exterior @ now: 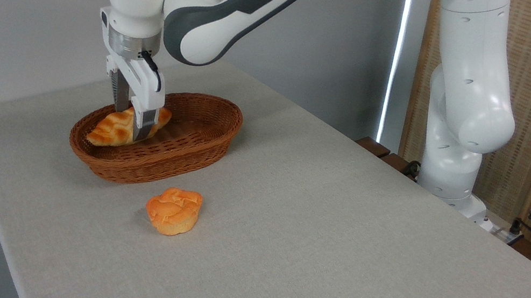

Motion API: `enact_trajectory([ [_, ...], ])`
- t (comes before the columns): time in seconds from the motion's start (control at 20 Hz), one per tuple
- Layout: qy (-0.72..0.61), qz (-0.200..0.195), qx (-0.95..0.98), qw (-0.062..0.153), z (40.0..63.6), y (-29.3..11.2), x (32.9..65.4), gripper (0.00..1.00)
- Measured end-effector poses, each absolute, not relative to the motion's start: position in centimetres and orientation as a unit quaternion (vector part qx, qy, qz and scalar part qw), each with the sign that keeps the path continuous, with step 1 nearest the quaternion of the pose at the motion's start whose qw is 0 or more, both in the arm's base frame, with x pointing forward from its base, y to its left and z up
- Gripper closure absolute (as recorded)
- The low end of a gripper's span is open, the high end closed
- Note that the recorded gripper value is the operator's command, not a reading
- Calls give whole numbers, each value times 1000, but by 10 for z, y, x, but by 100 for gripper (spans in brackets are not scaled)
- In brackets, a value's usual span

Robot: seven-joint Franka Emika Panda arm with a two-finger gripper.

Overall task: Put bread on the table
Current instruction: 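Lower the gripper into the basket and close it on the braided roll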

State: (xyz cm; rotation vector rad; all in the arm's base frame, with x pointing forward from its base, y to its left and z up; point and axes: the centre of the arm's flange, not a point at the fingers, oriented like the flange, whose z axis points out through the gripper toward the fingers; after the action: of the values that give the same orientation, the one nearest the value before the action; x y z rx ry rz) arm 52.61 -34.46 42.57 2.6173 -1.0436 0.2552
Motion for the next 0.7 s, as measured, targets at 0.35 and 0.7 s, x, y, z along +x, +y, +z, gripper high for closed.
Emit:
enact_trajectory([
  [0.35, -371, 84, 912, 154, 416, -356, 521, 0],
  [0.7, -370, 85, 912, 153, 414, -355, 523, 71],
])
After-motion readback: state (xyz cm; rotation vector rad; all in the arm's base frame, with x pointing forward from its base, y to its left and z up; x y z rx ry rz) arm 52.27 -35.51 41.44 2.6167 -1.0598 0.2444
